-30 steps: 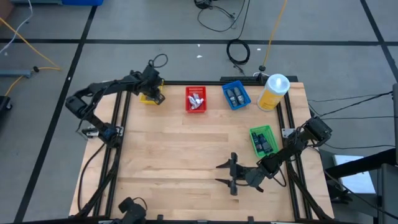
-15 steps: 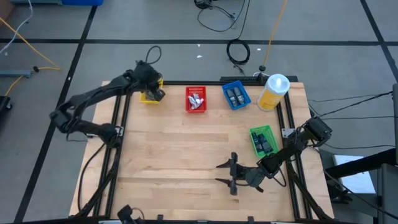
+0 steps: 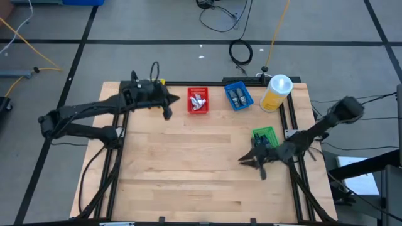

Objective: Pick & Place Travel size toiletries
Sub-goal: Return to Home Position

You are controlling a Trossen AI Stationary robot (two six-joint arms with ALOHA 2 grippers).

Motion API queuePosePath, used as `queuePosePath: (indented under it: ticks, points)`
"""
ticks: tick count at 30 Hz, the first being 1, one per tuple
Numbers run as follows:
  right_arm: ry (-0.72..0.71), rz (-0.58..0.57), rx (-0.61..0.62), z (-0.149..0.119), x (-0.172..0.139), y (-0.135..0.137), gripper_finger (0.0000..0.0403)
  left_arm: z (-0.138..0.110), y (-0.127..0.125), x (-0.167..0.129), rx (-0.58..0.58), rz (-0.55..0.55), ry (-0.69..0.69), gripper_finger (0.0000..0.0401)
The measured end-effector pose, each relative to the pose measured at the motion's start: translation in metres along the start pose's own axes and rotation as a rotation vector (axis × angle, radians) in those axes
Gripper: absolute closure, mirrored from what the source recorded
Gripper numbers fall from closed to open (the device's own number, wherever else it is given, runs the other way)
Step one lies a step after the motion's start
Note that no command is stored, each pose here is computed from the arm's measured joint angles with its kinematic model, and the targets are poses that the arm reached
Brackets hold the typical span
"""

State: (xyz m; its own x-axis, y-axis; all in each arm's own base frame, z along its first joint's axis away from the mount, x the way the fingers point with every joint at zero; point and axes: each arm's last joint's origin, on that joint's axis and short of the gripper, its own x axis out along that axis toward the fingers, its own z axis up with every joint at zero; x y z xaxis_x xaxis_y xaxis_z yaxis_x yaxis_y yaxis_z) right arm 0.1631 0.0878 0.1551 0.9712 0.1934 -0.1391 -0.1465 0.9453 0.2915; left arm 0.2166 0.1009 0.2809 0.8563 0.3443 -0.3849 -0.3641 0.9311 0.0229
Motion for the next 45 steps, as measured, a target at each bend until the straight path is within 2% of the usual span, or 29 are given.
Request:
queuePosePath:
  ticks: [2, 4, 7, 11, 13, 18, 29, 35, 41, 45]
  points:
    - [-0.032, 0.028, -0.008, 0.001, -0.012, -0.013, 0.0383, -0.003, -0.011, 0.002, 0.014, -0.04, -0.033, 0.0392]
    - [-0.053, 0.052, -0.023, 0.0, -0.023, -0.024, 0.0397, -0.009, -0.021, 0.004, 0.018, -0.079, -0.06, 0.039]
    - [-0.154, 0.113, -0.02, 0.016, -0.03, -0.03, 0.0392, -0.019, -0.036, 0.007, 0.018, -0.136, -0.098, 0.0397]
    - [-0.128, 0.145, -0.089, 0.019, -0.036, -0.038, 0.04, -0.032, -0.048, 0.008, -0.003, -0.186, -0.154, 0.0396]
    - [-0.181, 0.149, -0.13, 0.025, -0.039, -0.038, 0.0401, -0.039, -0.053, 0.007, -0.015, -0.206, -0.173, 0.0393]
    - [-0.16, 0.165, -0.18, 0.025, -0.045, -0.042, 0.0402, -0.053, -0.063, 0.006, -0.043, -0.203, -0.199, 0.0399]
    - [-0.233, 0.165, -0.187, 0.033, -0.07, -0.049, 0.0402, -0.055, -0.073, 0.004, -0.037, -0.231, -0.196, 0.0397]
    - [-0.197, 0.24, -0.18, 0.027, -0.083, -0.05, 0.0402, -0.055, -0.073, 0.004, -0.039, -0.209, -0.197, 0.0394]
    - [-0.133, 0.258, -0.201, 0.021, -0.082, -0.051, 0.0401, -0.055, -0.073, 0.004, -0.039, -0.21, -0.199, 0.0394]
    - [-0.143, 0.253, -0.205, 0.022, -0.082, -0.051, 0.0402, -0.054, -0.074, 0.004, -0.015, -0.212, -0.21, 0.0394]
